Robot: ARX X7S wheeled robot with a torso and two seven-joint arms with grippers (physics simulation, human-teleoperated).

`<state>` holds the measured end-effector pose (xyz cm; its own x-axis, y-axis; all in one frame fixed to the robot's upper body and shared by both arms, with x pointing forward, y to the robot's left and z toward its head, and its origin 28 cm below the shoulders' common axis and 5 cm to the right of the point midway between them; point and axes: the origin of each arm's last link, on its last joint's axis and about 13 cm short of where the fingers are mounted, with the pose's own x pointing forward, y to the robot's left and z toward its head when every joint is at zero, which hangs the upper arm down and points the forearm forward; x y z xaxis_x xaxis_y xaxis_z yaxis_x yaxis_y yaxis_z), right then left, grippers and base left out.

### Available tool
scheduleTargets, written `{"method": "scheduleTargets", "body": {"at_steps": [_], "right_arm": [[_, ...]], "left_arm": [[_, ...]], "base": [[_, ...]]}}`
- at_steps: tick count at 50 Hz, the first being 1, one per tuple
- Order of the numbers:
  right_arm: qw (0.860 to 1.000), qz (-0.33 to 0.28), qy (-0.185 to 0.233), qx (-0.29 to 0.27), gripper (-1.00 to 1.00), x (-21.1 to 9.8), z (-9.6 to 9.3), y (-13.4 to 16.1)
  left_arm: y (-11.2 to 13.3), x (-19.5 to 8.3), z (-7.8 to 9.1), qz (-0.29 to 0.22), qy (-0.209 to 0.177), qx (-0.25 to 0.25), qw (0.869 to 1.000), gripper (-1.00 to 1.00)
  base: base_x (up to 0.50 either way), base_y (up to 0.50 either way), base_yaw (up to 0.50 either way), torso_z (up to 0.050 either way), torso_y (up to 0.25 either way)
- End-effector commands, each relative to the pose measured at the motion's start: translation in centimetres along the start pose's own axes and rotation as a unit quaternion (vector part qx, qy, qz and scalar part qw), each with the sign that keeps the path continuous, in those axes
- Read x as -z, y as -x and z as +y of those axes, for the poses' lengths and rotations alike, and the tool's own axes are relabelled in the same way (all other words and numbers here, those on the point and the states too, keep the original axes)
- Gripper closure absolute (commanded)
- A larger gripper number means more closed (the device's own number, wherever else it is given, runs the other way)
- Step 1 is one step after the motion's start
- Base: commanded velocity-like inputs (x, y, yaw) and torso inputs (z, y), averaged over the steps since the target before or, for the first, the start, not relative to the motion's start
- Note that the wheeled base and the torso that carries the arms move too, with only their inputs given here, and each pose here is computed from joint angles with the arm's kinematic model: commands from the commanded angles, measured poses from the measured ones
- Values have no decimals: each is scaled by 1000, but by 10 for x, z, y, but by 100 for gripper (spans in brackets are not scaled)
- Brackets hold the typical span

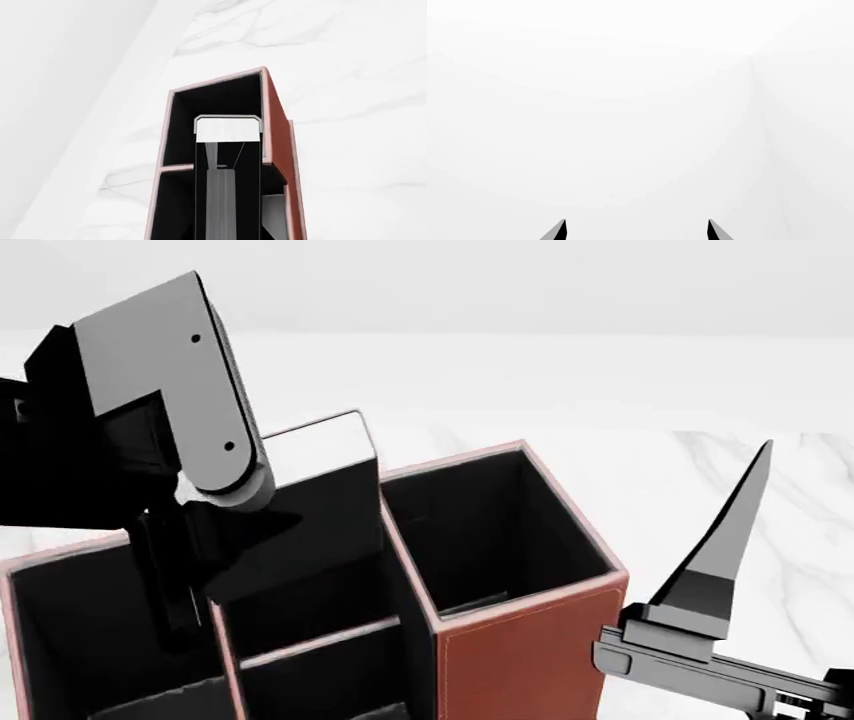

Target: Pick up the book and place it in the front compartment of the caddy.

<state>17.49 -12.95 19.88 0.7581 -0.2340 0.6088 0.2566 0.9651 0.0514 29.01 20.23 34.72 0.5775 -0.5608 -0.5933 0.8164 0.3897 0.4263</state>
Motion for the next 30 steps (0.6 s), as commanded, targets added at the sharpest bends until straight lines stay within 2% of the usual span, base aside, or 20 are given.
{"method": "scheduleTargets", "body": {"at_steps": [1,3,6,7,14,21,30], "right_arm": [[1000,-1,0,2,-100,-1,-1,0],[1000,-1,0,3,-100,0,-1,0],[1000,-1,0,2,-100,0,-1,0],[1000,0,0,2,-100,0,-1,0],[1000,-2,2,7,-100,0,-3,0],[1000,-1,1,5,-100,1,-2,0],[1000,0,0,8,-100,1,-3,0]], "left_arm": [[-9,9,11,-24,7,-24,999,100],[-12,11,11,-19,17,-22,999,100],[-17,15,10,-32,1,-19,999,100],[-20,18,9,-23,14,-14,1000,100],[-35,29,10,-7,8,-19,1000,100],[-41,33,11,-10,8,-17,1000,100],[-60,46,11,-12,11,-20,1000,100]], "base": [[0,0,0,0,0],[0,0,0,0,5],[0,0,0,0,0],[0,0,0,0,0],[0,0,0,0,1],[0,0,0,0,1],[0,0,0,0,1]]}}
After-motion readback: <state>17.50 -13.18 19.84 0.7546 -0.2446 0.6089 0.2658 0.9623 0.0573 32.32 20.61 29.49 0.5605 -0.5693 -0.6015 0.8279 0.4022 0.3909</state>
